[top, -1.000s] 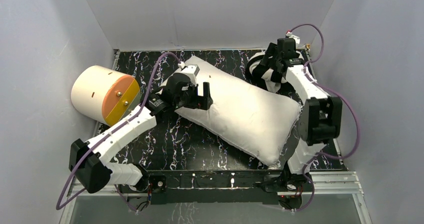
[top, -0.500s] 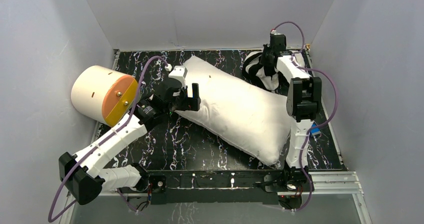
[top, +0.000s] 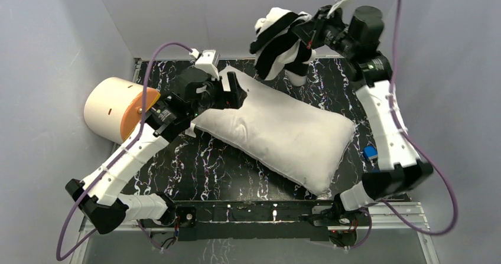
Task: Put the pillow into the pillowcase
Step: Pick up the pillowcase from the center of the board.
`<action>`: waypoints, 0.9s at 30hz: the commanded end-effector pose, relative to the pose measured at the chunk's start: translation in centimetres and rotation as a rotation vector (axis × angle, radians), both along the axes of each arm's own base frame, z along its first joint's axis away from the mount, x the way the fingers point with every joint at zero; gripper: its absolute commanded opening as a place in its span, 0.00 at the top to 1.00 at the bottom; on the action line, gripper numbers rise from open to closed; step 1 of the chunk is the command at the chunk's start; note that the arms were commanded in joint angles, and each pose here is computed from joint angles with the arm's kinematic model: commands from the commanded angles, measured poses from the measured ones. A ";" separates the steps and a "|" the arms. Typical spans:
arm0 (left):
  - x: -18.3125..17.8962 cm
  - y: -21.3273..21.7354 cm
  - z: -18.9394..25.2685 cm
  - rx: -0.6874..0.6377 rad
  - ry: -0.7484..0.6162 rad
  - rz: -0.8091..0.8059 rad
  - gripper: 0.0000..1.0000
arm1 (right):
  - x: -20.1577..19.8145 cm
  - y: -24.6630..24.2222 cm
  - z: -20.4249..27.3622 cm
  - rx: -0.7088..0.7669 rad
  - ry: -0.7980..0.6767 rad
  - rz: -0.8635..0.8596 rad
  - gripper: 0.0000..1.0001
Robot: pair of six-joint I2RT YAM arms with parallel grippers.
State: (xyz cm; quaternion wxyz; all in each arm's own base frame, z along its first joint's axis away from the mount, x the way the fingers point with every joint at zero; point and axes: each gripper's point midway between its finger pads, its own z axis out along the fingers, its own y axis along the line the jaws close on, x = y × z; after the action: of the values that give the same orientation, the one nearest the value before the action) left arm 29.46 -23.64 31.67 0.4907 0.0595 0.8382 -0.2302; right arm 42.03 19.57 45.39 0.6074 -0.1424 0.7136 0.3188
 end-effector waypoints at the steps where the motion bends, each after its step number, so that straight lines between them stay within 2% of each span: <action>1: -3.7 -4.3 8.0 -0.209 -0.110 -0.316 0.12 | -8.0 2.1 7.3 0.164 -0.122 0.228 1.00; 4: -4.7 -4.6 9.9 -0.254 -0.156 -0.373 0.10 | -10.5 2.5 8.2 0.214 -0.112 0.285 1.00; 10: -3.9 -2.1 8.9 -0.176 -0.261 -0.283 0.07 | -11.4 2.7 5.5 0.217 -0.036 0.314 1.00; 14: -3.8 -2.9 6.4 -0.149 -0.265 -0.330 0.15 | -11.0 3.4 2.6 0.222 0.037 0.345 1.00; 16: -4.5 -4.0 5.5 -0.162 -0.243 -0.405 0.26 | -10.5 3.7 1.4 0.229 0.069 0.354 1.00; 17: -4.6 -4.4 5.1 -0.161 -0.231 -0.425 0.38 | -10.3 3.8 0.9 0.230 0.082 0.354 1.00; 19: -4.3 -4.6 4.0 -0.150 -0.195 -0.419 0.68 | -9.5 3.9 -0.1 0.228 0.103 0.341 1.00; 20: -4.1 -4.6 3.4 -0.139 -0.181 -0.407 0.76 | -9.0 4.0 -0.6 0.226 0.117 0.333 1.00; 21: -3.8 -4.5 2.8 -0.127 -0.170 -0.395 0.78 | -8.6 4.0 -0.9 0.224 0.128 0.327 1.00; 22: -3.7 -4.3 2.3 -0.118 -0.161 -0.384 0.77 | -8.2 4.1 -1.4 0.219 0.142 0.324 1.00; 23: -3.7 -4.3 1.7 -0.111 -0.155 -0.384 0.70 | -8.0 4.2 -1.6 0.214 0.151 0.329 1.00; 26: -3.6 -4.2 0.0 -0.085 -0.140 -0.382 0.30 | -7.5 4.5 -2.6 0.208 0.171 0.336 1.00; 27: -3.3 -4.0 -0.9 -0.062 -0.133 -0.372 0.25 | -7.3 4.5 -3.0 0.205 0.175 0.330 1.00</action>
State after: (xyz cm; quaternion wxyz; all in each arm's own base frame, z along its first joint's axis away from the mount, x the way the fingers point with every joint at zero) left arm 25.86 -27.95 31.47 0.4855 0.2084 0.7742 -0.3486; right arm 34.52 23.82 40.45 0.4645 -0.1449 0.7224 0.4912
